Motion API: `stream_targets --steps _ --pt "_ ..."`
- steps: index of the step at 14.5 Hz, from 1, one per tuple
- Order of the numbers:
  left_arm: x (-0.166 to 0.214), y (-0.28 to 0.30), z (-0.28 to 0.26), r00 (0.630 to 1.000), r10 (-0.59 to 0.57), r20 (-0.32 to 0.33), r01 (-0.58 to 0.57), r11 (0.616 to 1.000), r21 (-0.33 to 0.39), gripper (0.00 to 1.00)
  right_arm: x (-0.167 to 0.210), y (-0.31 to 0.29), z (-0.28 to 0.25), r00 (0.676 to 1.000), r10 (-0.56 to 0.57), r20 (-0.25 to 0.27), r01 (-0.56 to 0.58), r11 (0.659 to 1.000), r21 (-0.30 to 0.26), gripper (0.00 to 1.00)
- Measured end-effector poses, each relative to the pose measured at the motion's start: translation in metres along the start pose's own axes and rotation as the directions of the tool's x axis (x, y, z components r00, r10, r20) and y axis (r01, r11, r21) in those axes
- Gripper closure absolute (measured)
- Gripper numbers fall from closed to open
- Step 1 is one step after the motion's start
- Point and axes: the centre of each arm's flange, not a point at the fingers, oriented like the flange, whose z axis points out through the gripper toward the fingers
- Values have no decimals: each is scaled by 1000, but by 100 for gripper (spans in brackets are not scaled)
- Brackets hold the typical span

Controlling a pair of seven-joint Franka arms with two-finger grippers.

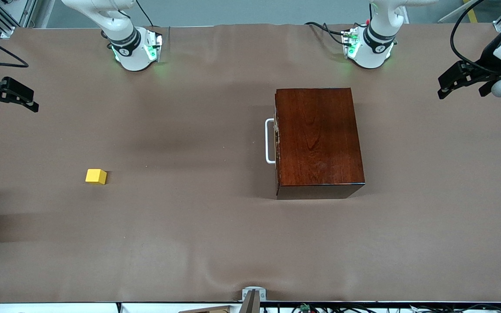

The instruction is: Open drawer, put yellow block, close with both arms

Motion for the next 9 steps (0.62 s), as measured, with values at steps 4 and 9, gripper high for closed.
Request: stream_targets --steps 4,9 --pt "0 0 0 1000 0 0 0 1000 0 0 0 0 0 1000 0 0 0 1000 0 0" --pt "3 15 -3 1000 28 -9 -28 1000 -1 0 0 2 0 1000 3 0 -3 1000 0 0"
